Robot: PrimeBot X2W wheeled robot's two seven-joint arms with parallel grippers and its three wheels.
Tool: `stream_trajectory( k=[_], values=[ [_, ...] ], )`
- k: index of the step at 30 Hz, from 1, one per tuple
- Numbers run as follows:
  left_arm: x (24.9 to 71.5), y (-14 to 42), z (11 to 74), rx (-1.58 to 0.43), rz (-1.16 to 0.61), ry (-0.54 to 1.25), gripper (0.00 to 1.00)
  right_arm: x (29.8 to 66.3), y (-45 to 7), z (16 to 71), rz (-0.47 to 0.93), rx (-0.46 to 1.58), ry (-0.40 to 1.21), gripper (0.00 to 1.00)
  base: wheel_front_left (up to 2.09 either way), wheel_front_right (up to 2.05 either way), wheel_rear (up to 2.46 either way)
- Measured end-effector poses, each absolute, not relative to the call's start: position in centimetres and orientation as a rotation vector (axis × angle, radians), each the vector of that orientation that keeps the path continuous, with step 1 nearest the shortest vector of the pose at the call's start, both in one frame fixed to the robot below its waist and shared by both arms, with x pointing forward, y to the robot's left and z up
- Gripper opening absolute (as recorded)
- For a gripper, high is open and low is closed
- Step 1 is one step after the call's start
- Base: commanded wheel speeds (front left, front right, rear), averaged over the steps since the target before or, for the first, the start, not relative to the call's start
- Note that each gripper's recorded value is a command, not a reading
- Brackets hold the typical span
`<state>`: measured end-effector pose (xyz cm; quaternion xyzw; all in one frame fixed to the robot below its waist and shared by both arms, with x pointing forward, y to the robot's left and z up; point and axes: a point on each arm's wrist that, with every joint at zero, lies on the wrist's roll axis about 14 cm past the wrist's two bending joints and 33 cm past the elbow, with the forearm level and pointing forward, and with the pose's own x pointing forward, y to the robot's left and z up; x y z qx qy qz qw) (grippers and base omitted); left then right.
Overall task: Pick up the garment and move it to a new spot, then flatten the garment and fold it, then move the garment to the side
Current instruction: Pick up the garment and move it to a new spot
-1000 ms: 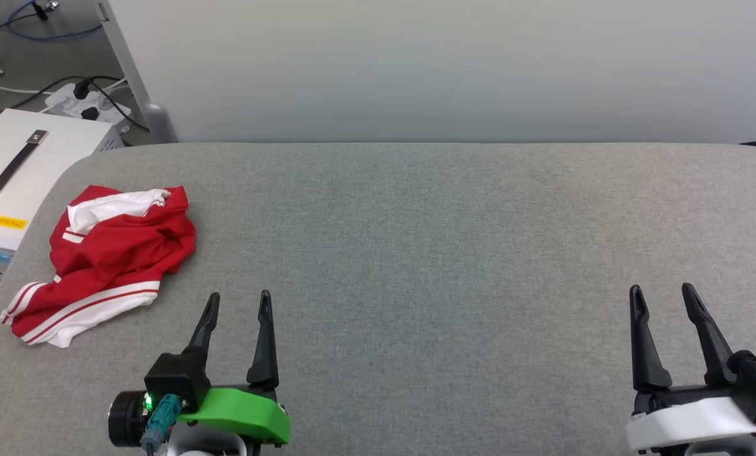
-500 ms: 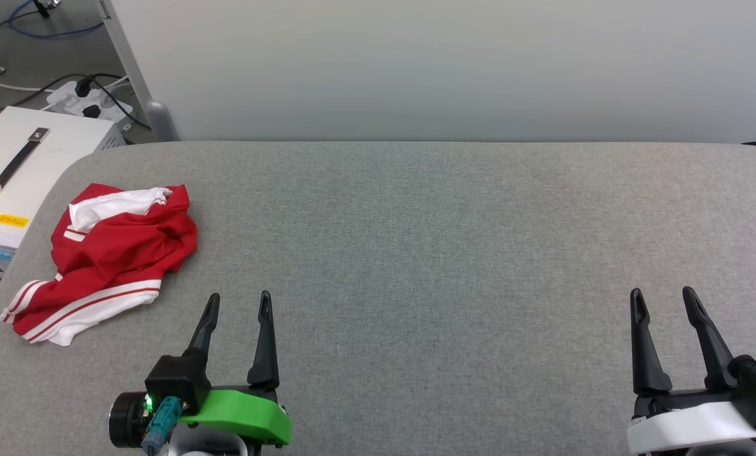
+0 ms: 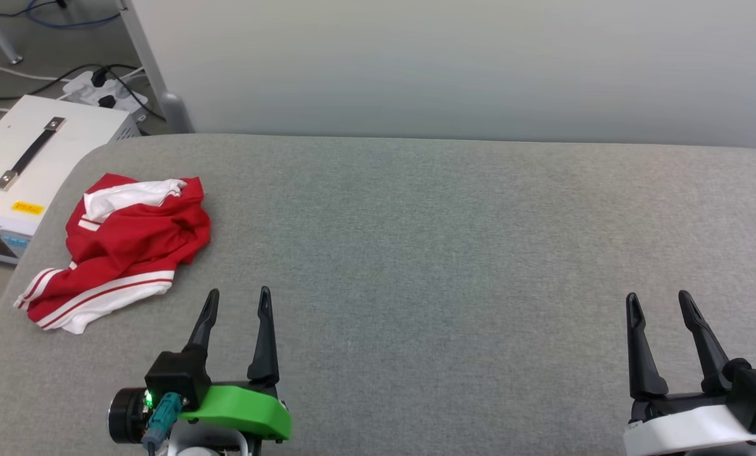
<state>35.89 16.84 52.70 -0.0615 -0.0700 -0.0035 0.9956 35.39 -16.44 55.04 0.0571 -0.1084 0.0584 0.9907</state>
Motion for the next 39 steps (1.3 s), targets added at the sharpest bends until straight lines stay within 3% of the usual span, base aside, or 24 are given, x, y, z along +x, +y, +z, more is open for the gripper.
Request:
stream_trajectory(
  k=[19,39],
  values=[
    [34.1,23.3,52.9,-0.091,0.201,-0.149,1.00,38.4,-9.8,54.1,0.316,0.124,-0.186,1.00,0.00,0.00,0.00],
    [28.8,30.4,52.5,-0.095,0.466,-0.137,1.00,40.3,-1.1,53.0,0.560,0.147,-0.155,1.00,0.00,0.00,0.00]
  ],
)
